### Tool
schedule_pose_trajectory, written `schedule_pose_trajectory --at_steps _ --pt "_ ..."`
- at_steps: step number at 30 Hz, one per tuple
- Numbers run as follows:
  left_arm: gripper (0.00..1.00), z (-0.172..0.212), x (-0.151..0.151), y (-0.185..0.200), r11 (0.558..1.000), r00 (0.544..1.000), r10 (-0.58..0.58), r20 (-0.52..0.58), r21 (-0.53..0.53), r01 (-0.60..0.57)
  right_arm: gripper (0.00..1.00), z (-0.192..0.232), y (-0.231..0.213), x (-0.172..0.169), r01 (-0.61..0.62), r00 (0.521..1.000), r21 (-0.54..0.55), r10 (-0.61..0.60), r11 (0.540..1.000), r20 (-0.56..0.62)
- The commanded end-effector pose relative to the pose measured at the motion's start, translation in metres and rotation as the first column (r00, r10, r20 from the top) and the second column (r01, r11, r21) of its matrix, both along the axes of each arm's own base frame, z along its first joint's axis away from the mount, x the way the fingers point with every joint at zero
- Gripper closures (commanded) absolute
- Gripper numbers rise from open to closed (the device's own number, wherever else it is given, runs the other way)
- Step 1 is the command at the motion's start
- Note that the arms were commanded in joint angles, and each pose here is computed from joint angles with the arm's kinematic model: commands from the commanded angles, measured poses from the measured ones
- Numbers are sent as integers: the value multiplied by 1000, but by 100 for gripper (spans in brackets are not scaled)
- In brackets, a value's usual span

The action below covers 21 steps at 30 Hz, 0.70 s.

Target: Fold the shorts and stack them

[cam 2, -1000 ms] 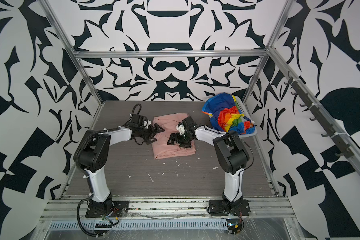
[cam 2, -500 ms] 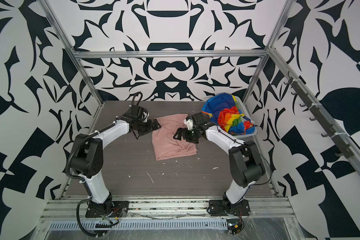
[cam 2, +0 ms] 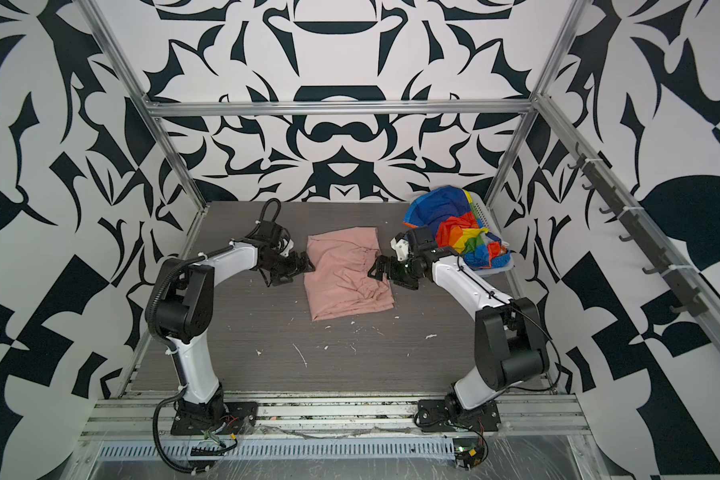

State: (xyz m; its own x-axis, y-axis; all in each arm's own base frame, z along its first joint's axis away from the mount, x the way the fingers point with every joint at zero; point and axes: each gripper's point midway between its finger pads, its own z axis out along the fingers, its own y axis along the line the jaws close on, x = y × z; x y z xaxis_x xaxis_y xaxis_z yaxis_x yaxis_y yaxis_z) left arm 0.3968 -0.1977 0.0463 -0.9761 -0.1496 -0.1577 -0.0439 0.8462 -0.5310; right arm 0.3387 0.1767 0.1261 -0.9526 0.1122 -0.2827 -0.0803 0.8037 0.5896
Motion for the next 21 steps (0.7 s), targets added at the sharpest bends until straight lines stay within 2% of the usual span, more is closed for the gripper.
schedule_pose_trajectory --at_steps 1,3,4,6,8,9,12,14,16,19,21 --pt "7 -7 -9 -10 999 998 -37 -44 -11 37 0 9 -2 0 -5 999 1 5 1000 34" --pt "14 -12 -11 -15 998 996 -57 -62 10 57 0 10 -2 1 -1 999 4 1 1000 39" --pt "22 -15 -12 -16 997 995 -68 -72 26 70 0 10 -3 2 2 999 3 -2 1000 42" --pt "43 -24 -15 -15 992 991 -88 -100 84 96 0 11 -3 2 5 999 4 -5 1000 43" --pt "58 -32 -16 -11 986 988 -91 -123 132 107 0 12 -3 2 9 999 8 -10 1000 47" --pt "71 -35 -17 -9 983 987 -89 -137 147 109 0 13 -3 2 11 999 9 -12 1000 49" --pt "99 -32 -14 -3 974 987 -96 -130 191 119 0 15 -4 3 15 998 15 -16 1000 53" --pt "100 -23 -8 9 956 989 -102 -108 263 127 0 17 -3 3 15 998 17 -16 1000 56" --pt "100 -11 2 31 913 991 -114 -71 387 133 0 20 -3 3 14 998 19 -15 1000 60" --pt "100 10 20 74 780 987 -160 -29 609 145 0 24 -5 6 20 997 4 -21 1000 71" --pt "100 21 34 104 670 980 -196 -35 725 160 0 28 -4 10 22 997 6 -23 1000 78"
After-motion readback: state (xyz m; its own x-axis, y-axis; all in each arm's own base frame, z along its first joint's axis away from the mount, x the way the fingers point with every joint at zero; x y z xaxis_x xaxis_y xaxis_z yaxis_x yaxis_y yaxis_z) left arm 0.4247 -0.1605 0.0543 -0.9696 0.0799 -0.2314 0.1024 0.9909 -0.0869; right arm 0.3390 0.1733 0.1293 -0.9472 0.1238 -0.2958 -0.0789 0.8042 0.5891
